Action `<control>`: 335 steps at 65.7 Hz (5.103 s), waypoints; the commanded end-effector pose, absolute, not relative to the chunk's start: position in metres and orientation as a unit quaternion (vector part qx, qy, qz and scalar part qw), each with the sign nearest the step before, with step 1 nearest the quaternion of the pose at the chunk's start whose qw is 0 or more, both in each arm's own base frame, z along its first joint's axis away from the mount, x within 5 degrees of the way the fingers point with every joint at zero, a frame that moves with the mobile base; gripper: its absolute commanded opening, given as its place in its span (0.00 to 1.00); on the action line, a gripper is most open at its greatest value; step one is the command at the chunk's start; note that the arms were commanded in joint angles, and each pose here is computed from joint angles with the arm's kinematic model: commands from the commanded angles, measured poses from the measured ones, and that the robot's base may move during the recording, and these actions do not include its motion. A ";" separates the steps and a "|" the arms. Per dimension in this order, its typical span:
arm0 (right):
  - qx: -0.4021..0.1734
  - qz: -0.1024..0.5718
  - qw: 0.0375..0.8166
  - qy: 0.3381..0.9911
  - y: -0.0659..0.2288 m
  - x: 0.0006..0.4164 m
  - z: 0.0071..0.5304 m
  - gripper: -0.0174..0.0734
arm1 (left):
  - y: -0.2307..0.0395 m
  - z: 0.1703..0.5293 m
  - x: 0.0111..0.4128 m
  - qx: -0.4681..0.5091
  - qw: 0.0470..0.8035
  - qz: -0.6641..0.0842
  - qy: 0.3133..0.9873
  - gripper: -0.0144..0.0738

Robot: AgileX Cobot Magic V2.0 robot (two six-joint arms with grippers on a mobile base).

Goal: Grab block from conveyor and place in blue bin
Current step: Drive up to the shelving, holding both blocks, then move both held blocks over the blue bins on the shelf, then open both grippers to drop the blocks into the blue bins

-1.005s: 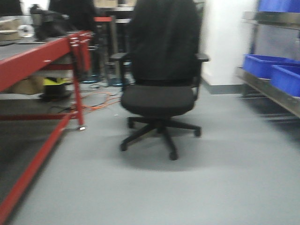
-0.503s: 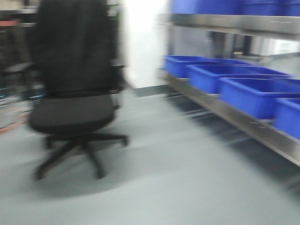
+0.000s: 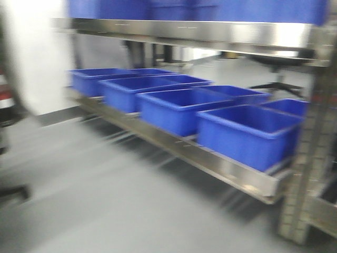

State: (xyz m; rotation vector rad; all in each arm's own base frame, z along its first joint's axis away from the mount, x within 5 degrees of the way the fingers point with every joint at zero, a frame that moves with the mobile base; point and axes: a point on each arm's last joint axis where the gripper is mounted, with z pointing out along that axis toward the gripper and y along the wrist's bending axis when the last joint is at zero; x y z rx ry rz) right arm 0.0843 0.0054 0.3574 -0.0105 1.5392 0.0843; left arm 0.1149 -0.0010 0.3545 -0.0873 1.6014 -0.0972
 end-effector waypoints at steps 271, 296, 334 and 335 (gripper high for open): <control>-0.168 0.141 0.691 0.689 0.110 0.236 0.421 0.01 | -0.135 0.422 0.260 0.165 0.636 -0.172 0.734 0.04; -0.161 0.169 0.637 0.735 0.153 0.310 0.407 0.11 | -0.172 0.415 0.325 0.169 0.607 -0.174 0.756 0.16; -0.156 0.168 0.637 0.736 0.155 0.319 0.401 0.26 | -0.170 0.414 0.323 0.171 0.595 -0.170 0.767 0.34; -0.155 0.168 0.638 0.735 0.154 0.318 0.402 0.20 | -0.169 0.415 0.322 0.170 0.596 -0.170 0.766 0.27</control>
